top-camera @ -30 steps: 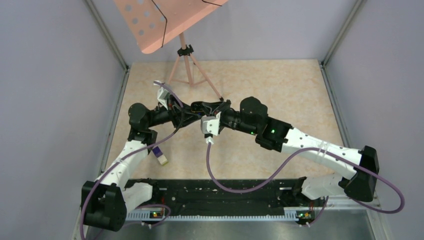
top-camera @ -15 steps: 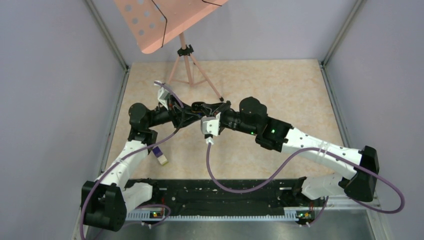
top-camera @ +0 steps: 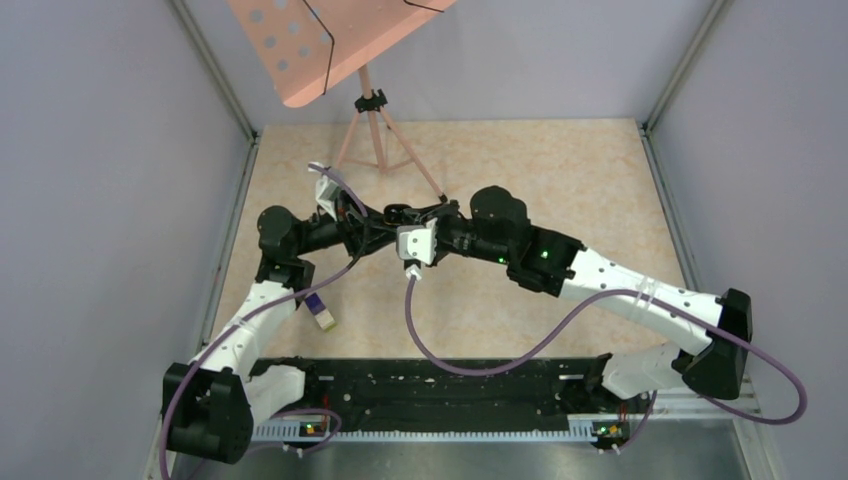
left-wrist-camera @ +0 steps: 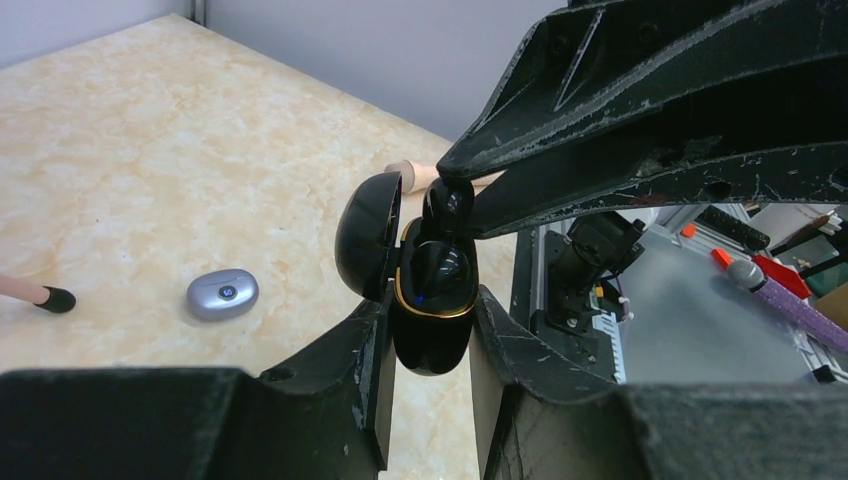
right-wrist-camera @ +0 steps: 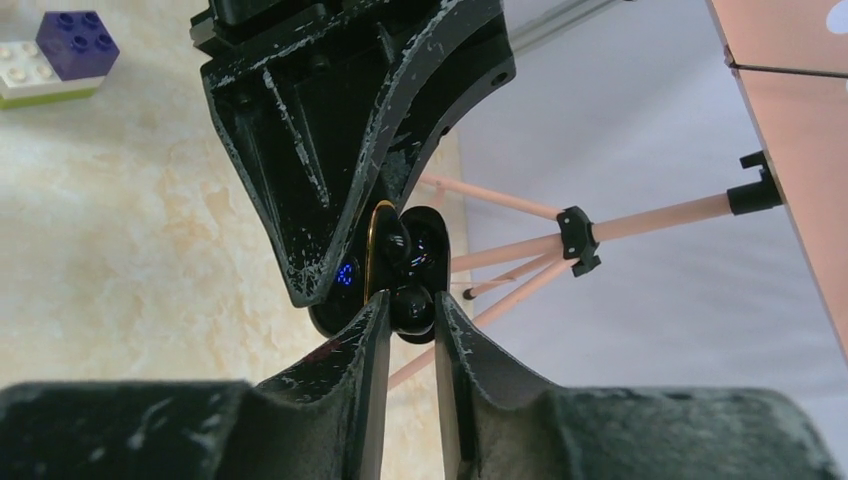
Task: Insert the wireless bluetooth earbuds into the charging case
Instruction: Place the earbud in the charging case, then close the charging case.
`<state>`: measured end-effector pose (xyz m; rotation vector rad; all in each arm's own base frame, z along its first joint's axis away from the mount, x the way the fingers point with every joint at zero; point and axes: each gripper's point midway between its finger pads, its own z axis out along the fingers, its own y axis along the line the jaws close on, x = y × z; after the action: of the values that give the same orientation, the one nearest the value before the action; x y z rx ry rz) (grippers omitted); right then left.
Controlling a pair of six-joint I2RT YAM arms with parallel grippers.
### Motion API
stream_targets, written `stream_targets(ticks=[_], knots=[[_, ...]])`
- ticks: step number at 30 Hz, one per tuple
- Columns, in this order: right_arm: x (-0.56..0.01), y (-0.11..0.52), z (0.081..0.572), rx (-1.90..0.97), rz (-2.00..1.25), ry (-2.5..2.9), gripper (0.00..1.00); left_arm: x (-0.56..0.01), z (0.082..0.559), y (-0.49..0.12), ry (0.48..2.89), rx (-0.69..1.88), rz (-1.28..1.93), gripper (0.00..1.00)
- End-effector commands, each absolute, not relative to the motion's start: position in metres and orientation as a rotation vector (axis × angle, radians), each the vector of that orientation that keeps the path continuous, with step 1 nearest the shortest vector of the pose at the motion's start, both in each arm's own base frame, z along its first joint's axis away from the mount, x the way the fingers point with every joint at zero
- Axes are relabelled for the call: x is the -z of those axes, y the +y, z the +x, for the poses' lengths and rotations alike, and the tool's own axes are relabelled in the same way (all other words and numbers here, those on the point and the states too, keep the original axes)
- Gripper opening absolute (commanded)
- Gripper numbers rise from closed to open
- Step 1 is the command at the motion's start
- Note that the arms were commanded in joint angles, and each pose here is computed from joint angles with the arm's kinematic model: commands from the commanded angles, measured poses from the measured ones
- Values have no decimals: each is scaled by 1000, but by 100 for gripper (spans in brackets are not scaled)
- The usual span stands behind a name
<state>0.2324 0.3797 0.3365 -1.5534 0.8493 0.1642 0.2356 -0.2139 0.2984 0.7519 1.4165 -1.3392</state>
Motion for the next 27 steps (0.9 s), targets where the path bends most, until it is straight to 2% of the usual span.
stream_targets(ticks=[1, 4, 13, 21, 27], knots=[[-352, 385, 223, -236, -1530, 875, 28, -315, 233, -211, 1323, 1271, 792, 0], [-355, 384, 220, -258, -1528, 896, 41, -314, 234, -212, 1320, 1266, 798, 0], [-373, 375, 221, -292, -1471, 990, 55, -309, 236, -212, 1328, 1261, 808, 0], [-374, 370, 215, -625, -1408, 1388, 81, -300, 229, -212, 1328, 1235, 910, 0], [-369, 379, 222, -925, -1479, 1517, 83, -290, 221, -211, 1315, 1173, 1013, 0]])
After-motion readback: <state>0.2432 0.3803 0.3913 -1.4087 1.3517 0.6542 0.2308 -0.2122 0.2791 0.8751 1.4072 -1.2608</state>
